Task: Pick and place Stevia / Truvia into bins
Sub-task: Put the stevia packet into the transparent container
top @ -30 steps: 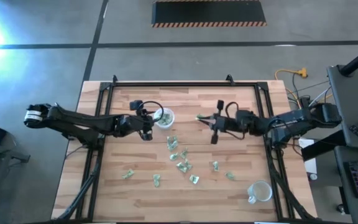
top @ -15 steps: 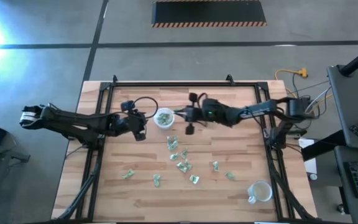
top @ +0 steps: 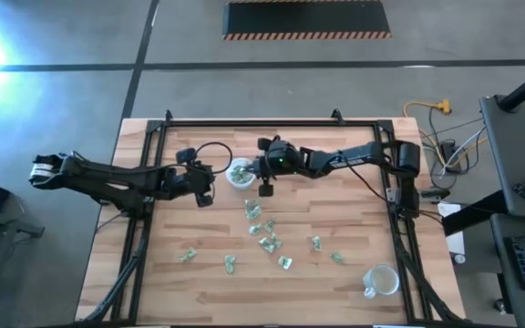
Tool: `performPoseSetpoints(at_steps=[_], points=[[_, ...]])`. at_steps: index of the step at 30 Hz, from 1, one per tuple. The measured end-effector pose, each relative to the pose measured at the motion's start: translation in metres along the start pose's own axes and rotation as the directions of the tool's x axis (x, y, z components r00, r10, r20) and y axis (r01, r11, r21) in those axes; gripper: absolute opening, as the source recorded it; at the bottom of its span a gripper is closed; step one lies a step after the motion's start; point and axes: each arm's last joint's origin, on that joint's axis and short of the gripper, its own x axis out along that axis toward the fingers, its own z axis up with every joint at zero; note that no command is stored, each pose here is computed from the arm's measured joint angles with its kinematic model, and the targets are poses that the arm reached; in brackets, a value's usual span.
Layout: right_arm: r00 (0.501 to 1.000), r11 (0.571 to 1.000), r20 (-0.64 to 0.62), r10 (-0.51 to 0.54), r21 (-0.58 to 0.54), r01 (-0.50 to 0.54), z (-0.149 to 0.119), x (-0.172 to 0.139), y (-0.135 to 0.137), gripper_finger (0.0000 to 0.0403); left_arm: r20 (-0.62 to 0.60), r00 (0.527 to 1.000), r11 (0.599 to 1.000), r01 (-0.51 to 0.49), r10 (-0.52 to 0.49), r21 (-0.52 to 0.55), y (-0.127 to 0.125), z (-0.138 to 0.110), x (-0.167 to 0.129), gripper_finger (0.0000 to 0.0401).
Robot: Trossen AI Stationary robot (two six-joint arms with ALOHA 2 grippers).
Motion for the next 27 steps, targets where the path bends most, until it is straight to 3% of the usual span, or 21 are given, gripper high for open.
performPoseSetpoints(at_steps=[8, 18, 22, 27], points=[[1.000, 0.999, 0.001, 0.029, 0.013, -0.029, -0.004, 0.007, -0.001, 0.0018, 0.001, 1.000, 1.000, 0.000, 0.000, -0.002, 0.000, 0.000, 0.000, 0.0144], [0.997, 0.997, 0.002, 0.079, -0.005, -0.079, 0.001, 0.001, -0.002, 0.0106, -0.003, 1.000, 1.000, 0.012, -0.012, -0.021, 0.000, 0.000, 0.000, 0.0144], [0.993, 0.993, -0.036, 0.113, -0.020, -0.113, 0.009, -0.014, -0.001, 0.0129, -0.004, 0.985, 0.984, 0.173, -0.173, -0.040, -0.005, -0.001, 0.000, 0.0144], [0.963, 0.970, -0.125, 0.240, -0.016, -0.243, 0.022, -0.045, 0.008, 0.0139, -0.006, 0.918, 0.916, 0.396, -0.398, -0.067, -0.012, -0.001, -0.003, 0.0144]])
